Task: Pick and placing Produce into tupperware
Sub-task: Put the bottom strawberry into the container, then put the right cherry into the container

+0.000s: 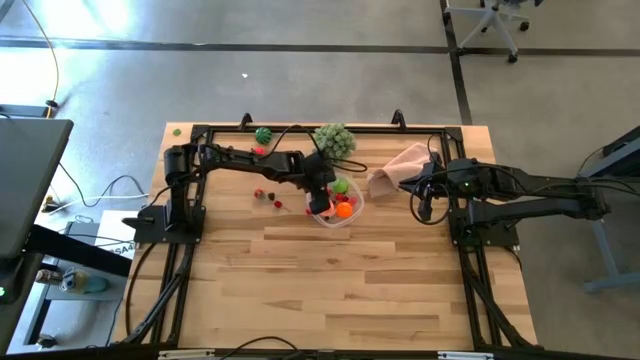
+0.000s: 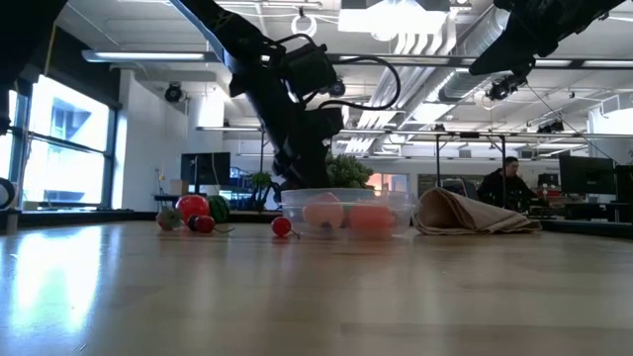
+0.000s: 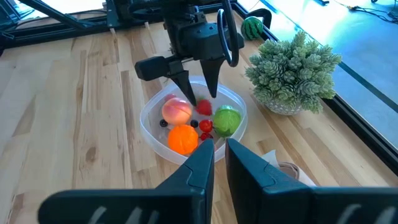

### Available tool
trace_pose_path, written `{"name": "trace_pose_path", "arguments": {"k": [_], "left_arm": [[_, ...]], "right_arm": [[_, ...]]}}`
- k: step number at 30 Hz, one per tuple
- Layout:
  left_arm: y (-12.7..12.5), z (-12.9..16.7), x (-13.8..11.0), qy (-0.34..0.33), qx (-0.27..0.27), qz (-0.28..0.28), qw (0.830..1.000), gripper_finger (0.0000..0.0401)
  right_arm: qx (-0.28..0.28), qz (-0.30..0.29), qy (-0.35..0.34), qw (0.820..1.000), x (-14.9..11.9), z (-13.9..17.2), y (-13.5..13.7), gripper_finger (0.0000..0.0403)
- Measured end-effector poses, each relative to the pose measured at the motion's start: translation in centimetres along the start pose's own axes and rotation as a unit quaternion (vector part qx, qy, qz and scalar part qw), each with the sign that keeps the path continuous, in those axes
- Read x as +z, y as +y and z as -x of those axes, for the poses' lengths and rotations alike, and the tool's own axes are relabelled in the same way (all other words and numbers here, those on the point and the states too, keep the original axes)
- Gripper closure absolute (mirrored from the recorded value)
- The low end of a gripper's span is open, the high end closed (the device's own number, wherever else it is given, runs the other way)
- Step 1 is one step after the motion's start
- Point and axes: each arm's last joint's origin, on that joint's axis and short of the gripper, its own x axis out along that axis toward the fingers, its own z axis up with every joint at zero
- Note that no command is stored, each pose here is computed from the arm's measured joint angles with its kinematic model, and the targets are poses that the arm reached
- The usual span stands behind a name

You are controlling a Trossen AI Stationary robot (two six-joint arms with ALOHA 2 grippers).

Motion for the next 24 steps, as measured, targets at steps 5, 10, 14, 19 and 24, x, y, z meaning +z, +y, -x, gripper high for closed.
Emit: {"name": "trace_pose_path", "arguments": {"k": [5,10,14,19,24], "left_arm": [[0.0,0.0,-0.1,0.004,0.005,-0.005,1.000,0.0165],[0.0,0.0,0.0,0.000,0.007,-0.026,1.000,0.0148],[0.0,0.1,0.2,-0.001,0.006,-0.020,1.000,0.0158],[-0.4,1.3,1.7,0.009,0.002,-0.019,1.000,0.0184],[-1.1,3.6,3.6,0.041,-0.004,-0.017,0.999,0.0211]], "right_arm": [[0.000,0.000,0.000,1.000,0.0,0.0,0.0,0.0373],[0.000,0.000,0.000,1.000,0.0,0.0,0.0,0.0373],[0.000,0.000,0.000,1.000,0.0,0.0,0.0,0.0373],[0.000,0.000,0.000,1.000,0.0,0.0,0.0,0.0373],[0.000,0.000,0.000,1.000,0.0,0.0,0.0,0.0373]]}}
